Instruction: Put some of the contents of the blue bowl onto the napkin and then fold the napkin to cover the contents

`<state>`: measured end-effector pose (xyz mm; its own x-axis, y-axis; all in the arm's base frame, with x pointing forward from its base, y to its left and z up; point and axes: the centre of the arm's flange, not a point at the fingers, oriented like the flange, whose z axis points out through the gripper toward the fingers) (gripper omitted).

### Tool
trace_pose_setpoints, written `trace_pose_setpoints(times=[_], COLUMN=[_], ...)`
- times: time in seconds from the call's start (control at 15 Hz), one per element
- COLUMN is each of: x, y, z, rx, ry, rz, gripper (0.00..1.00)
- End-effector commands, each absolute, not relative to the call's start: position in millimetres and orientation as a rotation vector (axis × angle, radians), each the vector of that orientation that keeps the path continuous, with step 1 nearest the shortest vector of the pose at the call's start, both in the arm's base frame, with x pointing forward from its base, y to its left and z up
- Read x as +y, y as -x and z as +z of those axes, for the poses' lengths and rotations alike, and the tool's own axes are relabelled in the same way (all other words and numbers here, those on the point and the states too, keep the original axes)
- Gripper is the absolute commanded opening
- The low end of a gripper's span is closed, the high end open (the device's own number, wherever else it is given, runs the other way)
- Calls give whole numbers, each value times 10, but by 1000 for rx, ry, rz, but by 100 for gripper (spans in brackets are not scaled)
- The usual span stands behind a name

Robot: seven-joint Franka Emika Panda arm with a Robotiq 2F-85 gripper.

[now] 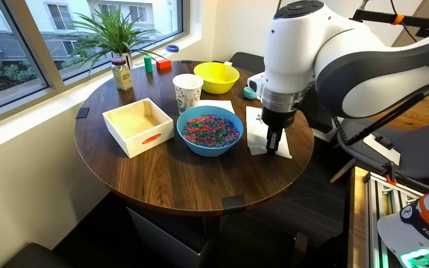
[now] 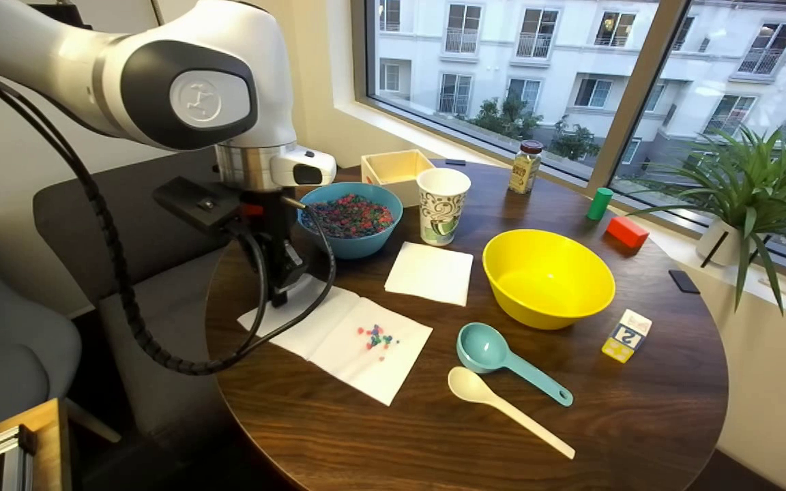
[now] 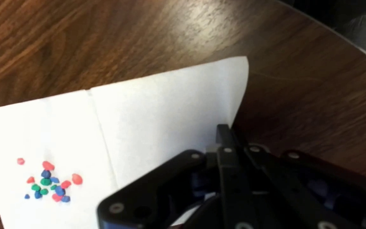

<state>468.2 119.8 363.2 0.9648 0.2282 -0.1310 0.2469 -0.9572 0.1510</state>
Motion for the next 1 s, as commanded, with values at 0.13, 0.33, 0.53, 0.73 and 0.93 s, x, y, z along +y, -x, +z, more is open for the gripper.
trace_pose_setpoints(times=[0.13, 0.33, 0.53, 0.73, 0.93], x=[1164, 1124, 1074, 1014, 908], y=[-4710, -4697, -4680, -4663, -4642], z=[3610, 3746, 3910, 4046, 4179], rx=[368, 360, 342, 318, 276], ry=[-2962, -2958, -2957, -2960, -2954], rz=[-155, -124, -85, -41, 4], gripper=[0, 0, 0, 0, 0])
